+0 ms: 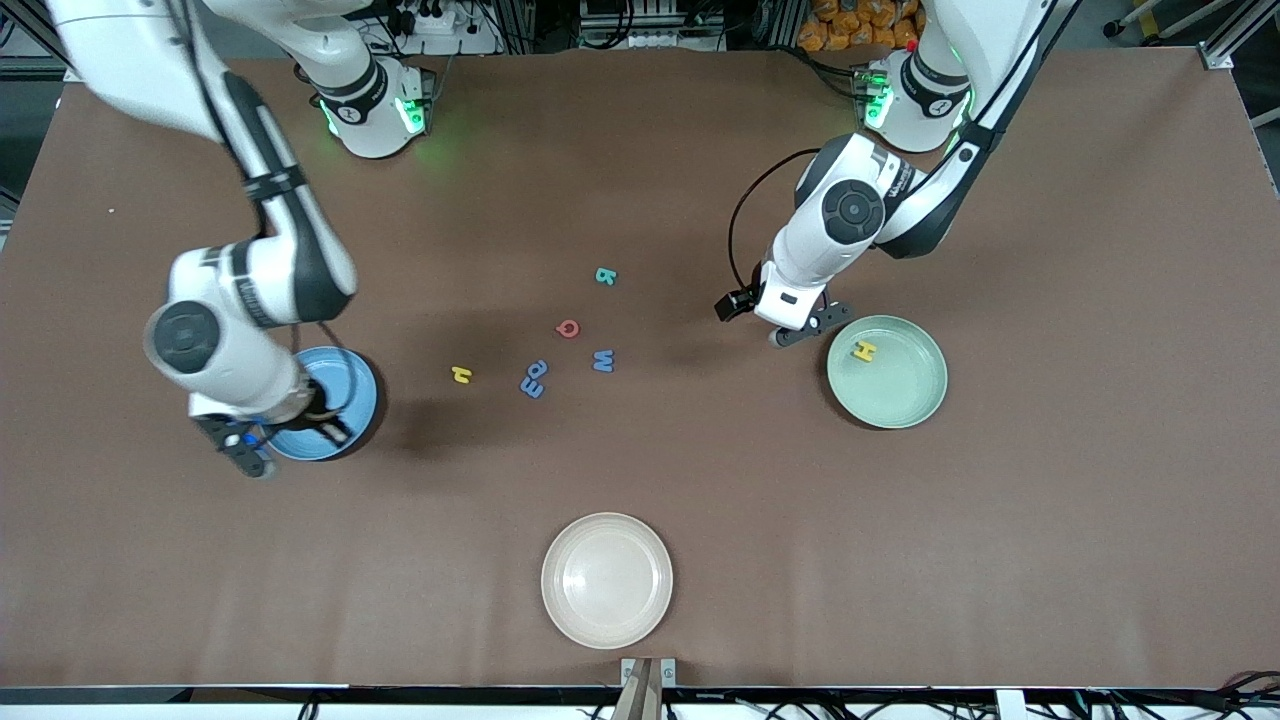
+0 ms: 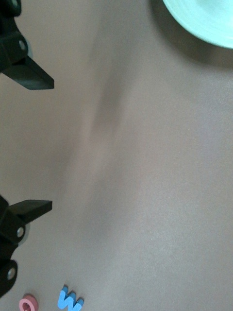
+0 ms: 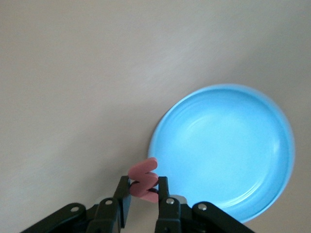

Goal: Sort upper and lower case letters into plates
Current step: 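Place the red m on the blue plate while the left gripper returns, then grasp the teal b with the left gripper while the right grasps yellow n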

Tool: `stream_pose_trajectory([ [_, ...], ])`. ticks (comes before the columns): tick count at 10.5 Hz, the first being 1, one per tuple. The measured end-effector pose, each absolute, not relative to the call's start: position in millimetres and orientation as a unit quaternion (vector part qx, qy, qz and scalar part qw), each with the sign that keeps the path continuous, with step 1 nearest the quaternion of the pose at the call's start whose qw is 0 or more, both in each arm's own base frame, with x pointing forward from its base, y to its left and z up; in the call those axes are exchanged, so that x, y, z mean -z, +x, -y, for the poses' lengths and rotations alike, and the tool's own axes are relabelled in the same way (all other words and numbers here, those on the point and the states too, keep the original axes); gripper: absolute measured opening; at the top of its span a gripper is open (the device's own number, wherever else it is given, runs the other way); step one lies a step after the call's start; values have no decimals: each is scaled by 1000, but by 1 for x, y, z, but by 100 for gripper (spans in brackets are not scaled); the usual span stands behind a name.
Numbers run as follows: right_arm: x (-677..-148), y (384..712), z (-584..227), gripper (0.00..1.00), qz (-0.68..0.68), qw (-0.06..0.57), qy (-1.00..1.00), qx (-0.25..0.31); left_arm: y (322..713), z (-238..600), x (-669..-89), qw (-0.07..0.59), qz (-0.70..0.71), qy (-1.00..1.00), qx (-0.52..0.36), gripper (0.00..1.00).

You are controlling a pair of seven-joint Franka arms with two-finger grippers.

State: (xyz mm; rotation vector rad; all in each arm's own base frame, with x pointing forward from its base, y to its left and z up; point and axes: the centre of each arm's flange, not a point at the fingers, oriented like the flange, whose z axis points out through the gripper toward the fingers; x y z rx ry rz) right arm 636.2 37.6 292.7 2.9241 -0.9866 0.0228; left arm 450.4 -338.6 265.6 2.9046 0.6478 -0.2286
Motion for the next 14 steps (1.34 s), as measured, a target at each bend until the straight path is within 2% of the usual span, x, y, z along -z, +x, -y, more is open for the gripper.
stream_pose_trajectory([
  [3, -266, 619, -5, 27, 297, 37, 954, 25, 447, 366, -276, 87, -248, 962, 75, 100],
  [4, -261, 615, -10, 36, 293, 38, 955, 31, 446, 377, -280, 91, -256, 959, 75, 100],
  [6, -261, 615, -13, 65, 291, 37, 955, 31, 450, 400, -290, 105, -277, 952, 74, 100],
  [9, -267, 619, -13, 100, 292, 34, 956, 22, 449, 453, -300, 126, -300, 942, 83, 100],
  [11, -269, 620, -13, 100, 296, 33, 954, 18, 445, 480, -292, 117, -289, 948, 67, 100],
  [14, -269, 620, -27, 100, 315, 32, 949, 17, 429, 497, -272, 69, -249, 966, 29, 100],
])
